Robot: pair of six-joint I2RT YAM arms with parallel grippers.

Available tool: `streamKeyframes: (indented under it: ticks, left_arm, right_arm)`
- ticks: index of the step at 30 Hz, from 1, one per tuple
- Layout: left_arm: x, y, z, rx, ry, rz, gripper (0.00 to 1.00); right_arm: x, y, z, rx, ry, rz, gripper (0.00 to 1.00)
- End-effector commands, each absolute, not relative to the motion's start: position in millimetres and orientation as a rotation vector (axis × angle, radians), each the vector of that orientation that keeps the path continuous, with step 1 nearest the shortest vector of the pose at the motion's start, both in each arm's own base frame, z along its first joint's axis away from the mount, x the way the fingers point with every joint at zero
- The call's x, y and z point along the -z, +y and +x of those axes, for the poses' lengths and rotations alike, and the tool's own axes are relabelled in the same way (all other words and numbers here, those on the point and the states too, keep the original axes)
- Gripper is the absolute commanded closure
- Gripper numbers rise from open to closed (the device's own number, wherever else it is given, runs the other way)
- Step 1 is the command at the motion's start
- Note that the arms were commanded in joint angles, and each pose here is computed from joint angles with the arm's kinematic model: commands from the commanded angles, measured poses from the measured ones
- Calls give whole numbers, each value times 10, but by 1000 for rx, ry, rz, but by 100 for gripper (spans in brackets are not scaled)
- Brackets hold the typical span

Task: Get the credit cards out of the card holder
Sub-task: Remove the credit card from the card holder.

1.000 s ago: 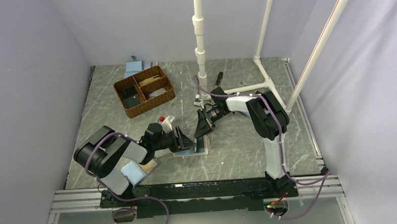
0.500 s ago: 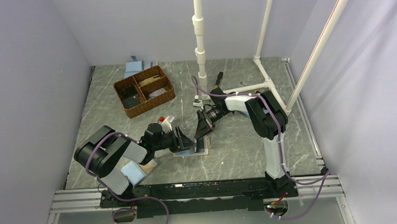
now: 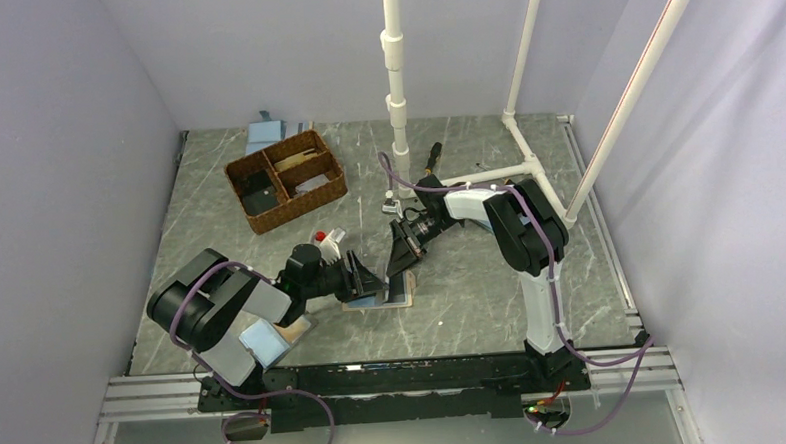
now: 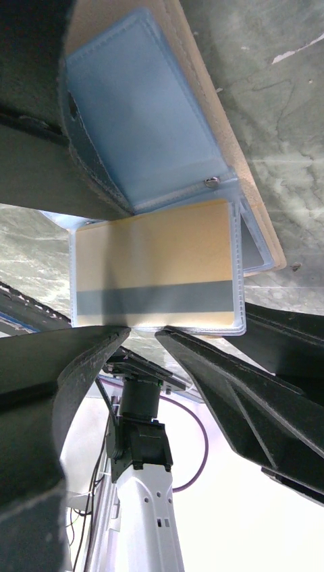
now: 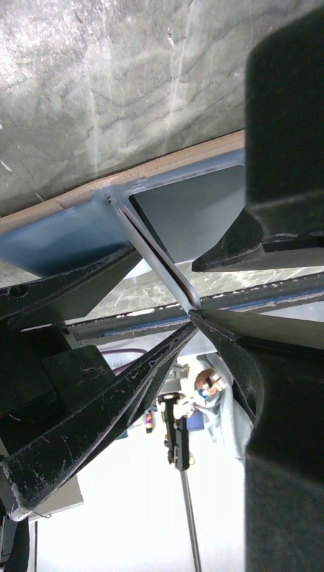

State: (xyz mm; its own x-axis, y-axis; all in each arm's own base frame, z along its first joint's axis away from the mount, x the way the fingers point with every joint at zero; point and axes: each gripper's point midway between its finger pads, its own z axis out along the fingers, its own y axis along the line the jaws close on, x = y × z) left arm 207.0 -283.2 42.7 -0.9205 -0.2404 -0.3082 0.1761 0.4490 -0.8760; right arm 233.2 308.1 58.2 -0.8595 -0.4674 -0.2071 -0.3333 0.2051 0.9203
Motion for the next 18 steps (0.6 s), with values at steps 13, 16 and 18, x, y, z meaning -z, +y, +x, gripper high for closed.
streamKeyframes:
  ticks: [13, 16, 18]
  left_arm:
    - [-60, -2686, 1837, 1410, 2464, -110, 44]
    - [-65, -2695, 1842, 1417, 2461, -107, 44]
    - [-62, -2697, 1838, 1420, 2462, -106, 44]
  right_arm:
    - [-659, 3084, 2394, 1805, -2318, 897, 70]
    - [-670, 3086, 2394, 1808, -2317, 901, 69]
    - [-668, 3085, 2395, 1804, -2321, 904, 68]
